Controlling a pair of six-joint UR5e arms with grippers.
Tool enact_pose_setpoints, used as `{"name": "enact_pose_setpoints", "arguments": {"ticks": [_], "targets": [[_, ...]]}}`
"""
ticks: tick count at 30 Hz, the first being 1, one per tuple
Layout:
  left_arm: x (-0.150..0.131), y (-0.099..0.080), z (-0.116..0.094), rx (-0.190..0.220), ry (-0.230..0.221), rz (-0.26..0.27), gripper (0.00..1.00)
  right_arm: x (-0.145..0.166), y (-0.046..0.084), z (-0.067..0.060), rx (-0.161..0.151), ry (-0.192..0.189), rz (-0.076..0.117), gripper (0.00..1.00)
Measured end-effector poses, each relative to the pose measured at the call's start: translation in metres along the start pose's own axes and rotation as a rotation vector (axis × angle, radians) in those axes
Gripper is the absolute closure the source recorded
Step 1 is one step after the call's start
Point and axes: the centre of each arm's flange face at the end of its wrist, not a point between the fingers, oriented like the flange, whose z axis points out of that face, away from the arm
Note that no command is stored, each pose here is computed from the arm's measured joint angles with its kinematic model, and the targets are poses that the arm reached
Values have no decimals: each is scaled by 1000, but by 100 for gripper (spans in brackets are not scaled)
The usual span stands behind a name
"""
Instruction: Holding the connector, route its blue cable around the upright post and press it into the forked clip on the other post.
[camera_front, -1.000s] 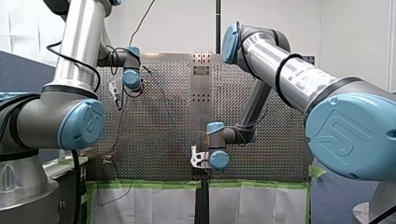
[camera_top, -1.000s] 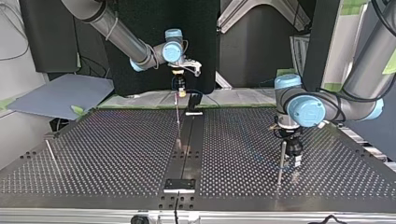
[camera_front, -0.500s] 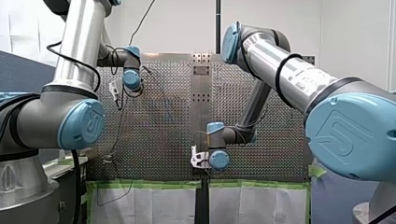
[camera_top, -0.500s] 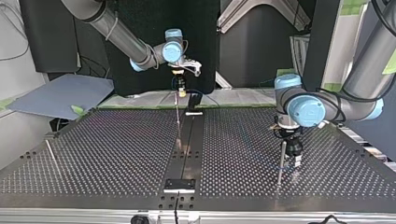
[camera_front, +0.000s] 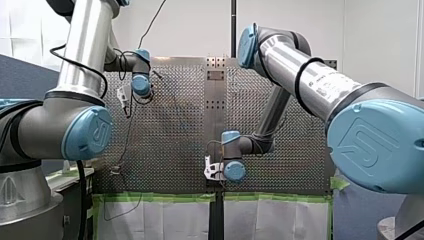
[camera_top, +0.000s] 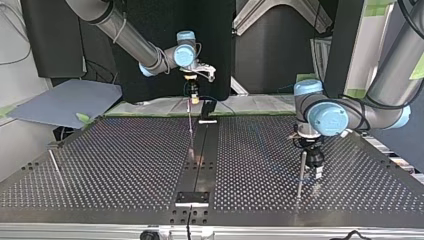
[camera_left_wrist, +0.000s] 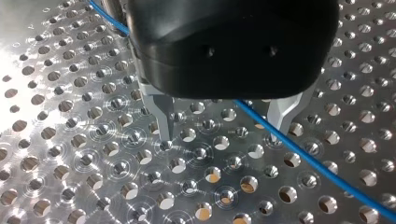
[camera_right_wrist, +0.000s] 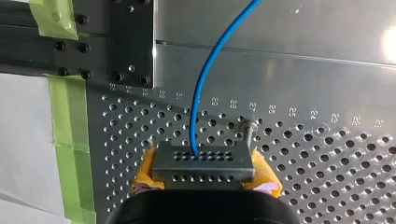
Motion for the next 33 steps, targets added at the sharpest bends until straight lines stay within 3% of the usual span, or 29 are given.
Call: {"name": "enact_pose_setpoints", "arguments": {"ticks": [33], "targets": [[-4,0,-1,0,-6,-1,0,1,3,1,-6,0,-3,100]]}}
